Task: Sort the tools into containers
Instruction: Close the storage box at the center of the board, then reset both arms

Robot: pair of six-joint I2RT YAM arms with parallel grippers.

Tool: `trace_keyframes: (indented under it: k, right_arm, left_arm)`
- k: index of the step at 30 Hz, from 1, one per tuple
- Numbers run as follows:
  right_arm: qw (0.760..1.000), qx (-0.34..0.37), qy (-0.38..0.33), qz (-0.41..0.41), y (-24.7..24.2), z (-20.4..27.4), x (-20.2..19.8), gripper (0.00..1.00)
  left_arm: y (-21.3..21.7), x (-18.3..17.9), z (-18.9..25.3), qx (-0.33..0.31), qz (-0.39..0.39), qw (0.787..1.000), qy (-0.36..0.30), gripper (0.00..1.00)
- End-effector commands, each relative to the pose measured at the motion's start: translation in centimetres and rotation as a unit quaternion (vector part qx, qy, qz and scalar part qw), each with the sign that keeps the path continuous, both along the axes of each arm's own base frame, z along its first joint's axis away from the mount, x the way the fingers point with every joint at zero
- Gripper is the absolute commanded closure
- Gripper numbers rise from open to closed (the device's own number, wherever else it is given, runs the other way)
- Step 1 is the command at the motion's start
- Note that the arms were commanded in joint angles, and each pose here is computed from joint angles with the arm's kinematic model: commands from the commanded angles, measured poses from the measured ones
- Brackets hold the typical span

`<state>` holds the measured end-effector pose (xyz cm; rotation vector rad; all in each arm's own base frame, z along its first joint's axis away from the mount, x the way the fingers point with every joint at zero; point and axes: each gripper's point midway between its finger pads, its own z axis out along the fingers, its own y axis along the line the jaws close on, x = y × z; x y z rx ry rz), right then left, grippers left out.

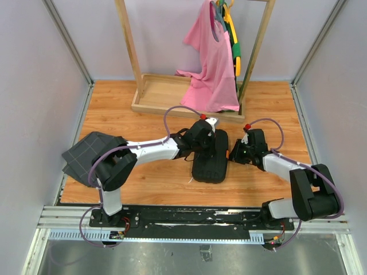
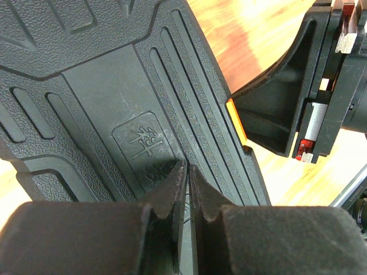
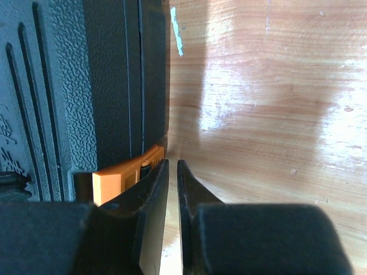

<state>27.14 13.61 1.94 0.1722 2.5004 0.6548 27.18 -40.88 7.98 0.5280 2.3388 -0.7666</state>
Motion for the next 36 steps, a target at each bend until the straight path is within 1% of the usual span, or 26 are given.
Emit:
trace_keyframes:
  k: [1,4,6,8,11,14,17,20,24,27,33,34,36]
  right_arm:
    - [0.999,0.019,-0.004,0.036,1.8,0.5,-0.1,0.86]
    - [1.000,0.002,-0.010,0.026,1.1,0.9,-0.1,0.85]
    - [1.000,-0.023,-0.018,0.013,0.1,1.4,0.1,0.82]
    - [0.999,-0.048,-0.024,-0.002,-1.0,2.0,0.0,0.75]
    - [0.993,-0.105,-0.038,-0.049,-3.7,3.4,0.1,0.62]
    - [0.983,-0.147,-0.063,-0.084,-6.0,5.7,-0.1,0.49]
    - [0.975,-0.161,-0.114,-0.102,-7.3,9.1,-0.4,0.41]
    - [0.964,-0.152,-0.192,-0.102,-7.7,13.3,-0.7,0.34]
    - [0.944,-0.158,-0.273,-0.097,-8.5,17.3,-1.6,0.19]
    - [0.933,-0.154,-0.307,-0.105,-9.1,19.2,-2.7,0.14]
    - [0.918,-0.128,-0.361,-0.105,-9.1,21.2,-4.4,0.03]
    - [0.915,-0.127,-0.366,-0.109,-9.2,21.1,-4.6,0.00]
    - [0.911,-0.123,-0.375,-0.117,-9.4,20.9,-4.9,0.01]
  left_arm:
    - [3.8,-4.2,-8.1,0.121,-0.021,0.989,0.086,0.88]
    - [3.9,-4.0,-7.8,0.121,-0.016,0.989,0.080,0.89]
    - [3.9,-3.7,-7.2,0.116,-0.011,0.991,0.070,0.89]
    - [3.8,-3.2,-6.1,0.106,-0.005,0.993,0.053,0.89]
    - [3.8,-1.7,-3.0,0.087,0.017,0.996,0.008,0.88]
    - [4.1,-0.1,0.6,0.064,0.047,0.996,-0.038,0.83]
    - [5.0,1.3,4.3,0.038,0.078,0.993,-0.078,0.76]
    - [6.5,2.3,7.5,0.019,0.110,0.987,-0.112,0.72]
    - [9.6,3.0,11.0,0.010,0.165,0.973,-0.162,0.66]
    - [12.4,3.0,13.5,-0.001,0.212,0.957,-0.198,0.59]
    - [18.5,1.6,16.9,-0.047,0.296,0.920,-0.251,0.39]
    - [19.4,1.2,17.0,-0.055,0.308,0.915,-0.255,0.34]
    - [21.2,0.6,17.1,-0.070,0.333,0.904,-0.260,0.25]
